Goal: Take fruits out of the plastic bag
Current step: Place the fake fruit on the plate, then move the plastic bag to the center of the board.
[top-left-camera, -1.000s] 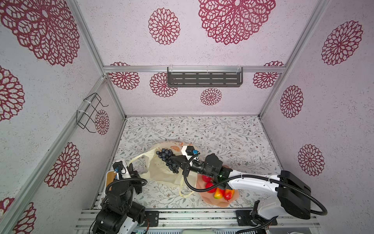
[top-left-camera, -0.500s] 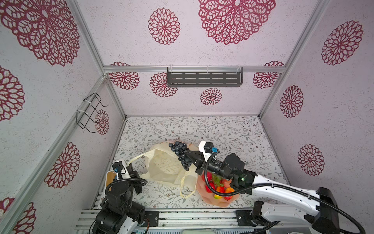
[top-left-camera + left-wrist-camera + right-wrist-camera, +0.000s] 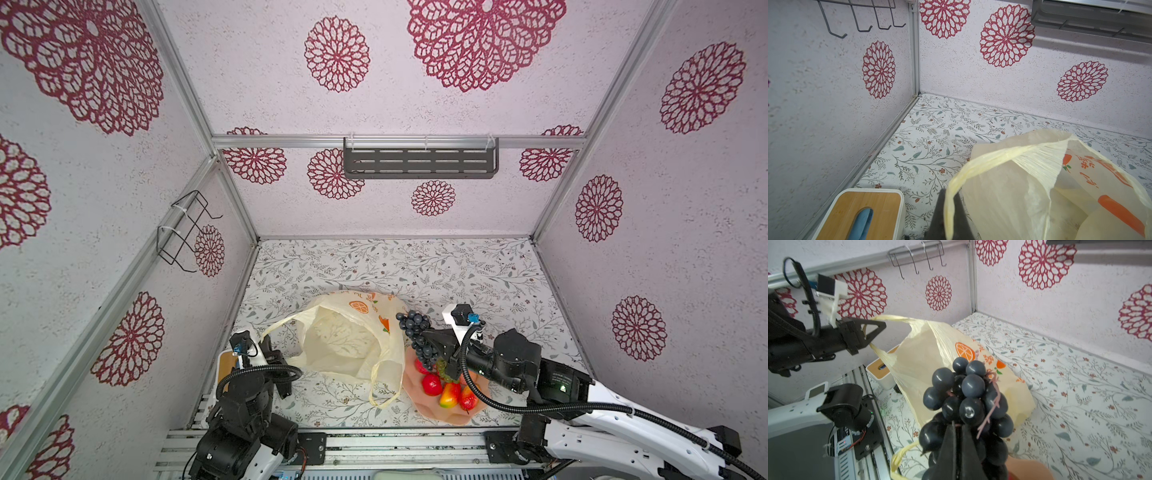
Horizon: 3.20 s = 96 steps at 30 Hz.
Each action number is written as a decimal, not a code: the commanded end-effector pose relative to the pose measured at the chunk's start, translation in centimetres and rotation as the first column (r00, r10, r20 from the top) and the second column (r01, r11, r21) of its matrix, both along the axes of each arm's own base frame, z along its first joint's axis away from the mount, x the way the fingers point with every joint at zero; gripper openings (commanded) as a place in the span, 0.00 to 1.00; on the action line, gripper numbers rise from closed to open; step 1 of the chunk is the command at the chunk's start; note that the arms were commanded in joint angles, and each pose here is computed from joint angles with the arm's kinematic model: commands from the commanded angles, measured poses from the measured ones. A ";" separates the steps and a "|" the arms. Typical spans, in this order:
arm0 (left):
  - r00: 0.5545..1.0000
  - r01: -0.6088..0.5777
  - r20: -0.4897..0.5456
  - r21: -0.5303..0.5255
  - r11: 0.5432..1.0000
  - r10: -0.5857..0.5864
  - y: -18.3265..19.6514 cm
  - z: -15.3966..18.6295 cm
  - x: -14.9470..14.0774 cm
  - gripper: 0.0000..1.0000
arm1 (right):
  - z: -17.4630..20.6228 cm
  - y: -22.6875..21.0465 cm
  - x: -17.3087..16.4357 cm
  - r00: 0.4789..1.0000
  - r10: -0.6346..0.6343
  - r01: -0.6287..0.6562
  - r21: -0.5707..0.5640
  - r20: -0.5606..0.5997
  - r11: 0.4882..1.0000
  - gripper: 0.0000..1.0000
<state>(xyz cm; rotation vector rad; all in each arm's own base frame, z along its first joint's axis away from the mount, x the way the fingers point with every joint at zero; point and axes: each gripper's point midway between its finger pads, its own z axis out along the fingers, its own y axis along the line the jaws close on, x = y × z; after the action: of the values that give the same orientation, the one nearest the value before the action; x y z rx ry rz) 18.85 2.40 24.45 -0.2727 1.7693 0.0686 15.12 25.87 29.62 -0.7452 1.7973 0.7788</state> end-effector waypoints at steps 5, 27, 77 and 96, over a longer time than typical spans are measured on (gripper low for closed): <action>1.000 -0.002 0.012 -0.009 1.000 0.002 0.1 0.6 -0.1 0.00 | -3.6 -3.6 -2.4 0.976 -0.037 0.005 -0.147 -0.214 0.989 0.03; 1.000 0.020 0.009 -0.009 1.000 -0.019 -0.3 0.5 0.0 0.00 | -5.9 -7.4 -5.0 0.919 -0.100 0.009 -0.234 -0.381 0.972 0.03; 0.999 0.004 0.039 -0.018 1.000 -0.003 0.2 1.0 -0.7 0.00 | -10.3 -0.8 -1.8 0.944 -0.067 -0.014 -0.242 -0.323 0.970 0.46; 0.954 0.026 0.298 -0.074 0.997 -0.003 1.6 10.6 -4.5 0.50 | -7.0 14.8 6.1 0.995 0.024 -0.029 -0.051 -0.094 0.998 0.52</action>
<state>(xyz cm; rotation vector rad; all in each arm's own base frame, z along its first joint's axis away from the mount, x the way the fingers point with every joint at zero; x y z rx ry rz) 14.62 3.65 33.92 -0.3197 1.5027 -0.0786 18.74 37.14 18.82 -0.8415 2.0527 0.7601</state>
